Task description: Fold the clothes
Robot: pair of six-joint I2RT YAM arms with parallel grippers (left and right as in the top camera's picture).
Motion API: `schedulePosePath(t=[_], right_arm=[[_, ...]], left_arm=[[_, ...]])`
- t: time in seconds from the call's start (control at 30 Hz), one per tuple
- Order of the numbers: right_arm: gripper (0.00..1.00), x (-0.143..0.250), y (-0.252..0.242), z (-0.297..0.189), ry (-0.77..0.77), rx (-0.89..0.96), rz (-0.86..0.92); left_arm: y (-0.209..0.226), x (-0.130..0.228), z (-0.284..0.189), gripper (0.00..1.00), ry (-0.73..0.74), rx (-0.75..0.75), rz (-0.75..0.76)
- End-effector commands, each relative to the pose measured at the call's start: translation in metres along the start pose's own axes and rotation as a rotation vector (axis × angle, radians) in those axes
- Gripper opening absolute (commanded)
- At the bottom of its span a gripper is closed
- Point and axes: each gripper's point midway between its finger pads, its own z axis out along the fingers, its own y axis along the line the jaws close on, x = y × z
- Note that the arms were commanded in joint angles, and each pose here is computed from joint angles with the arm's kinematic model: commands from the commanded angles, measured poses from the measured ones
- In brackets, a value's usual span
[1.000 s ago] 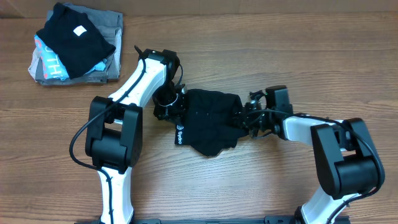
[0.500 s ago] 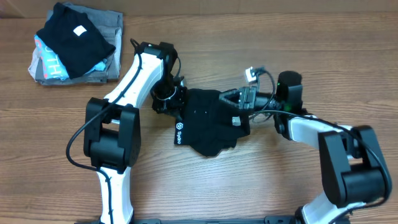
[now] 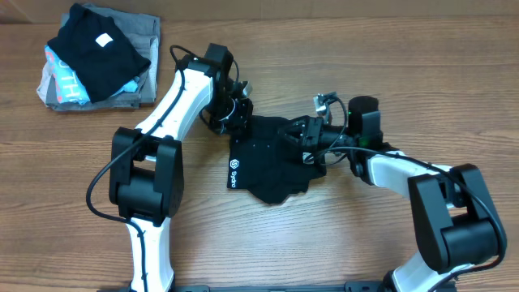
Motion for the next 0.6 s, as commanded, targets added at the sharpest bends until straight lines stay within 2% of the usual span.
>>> schedulePosePath(t=[0.0, 0.13, 0.27, 0.4, 0.57], right_arm=[[0.28, -0.012, -0.021, 0.012, -0.089, 0.112, -0.050], [0.28, -0.019, -0.049, 0.015, -0.148, 0.209, -0.025], [0.28, -0.024, -0.068, 0.020, -0.141, 0.265, -0.053], [0.27, -0.030, -0.104, 0.014, -0.159, 0.449, -0.015], [0.25, -0.038, -0.071, 0.017, -0.139, 0.362, -0.102]], left_arm=[[-0.017, -0.013, -0.012, 0.04, -0.066, 0.036, 0.023], [-0.017, -0.023, -0.011, 0.04, -0.106, 0.034, 0.027], [-0.006, -0.026, -0.006, 0.05, -0.128, -0.018, 0.029], [0.008, -0.021, 0.002, 0.04, -0.115, -0.075, 0.018], [0.019, -0.014, 0.001, 0.04, -0.094, -0.129, 0.009]])
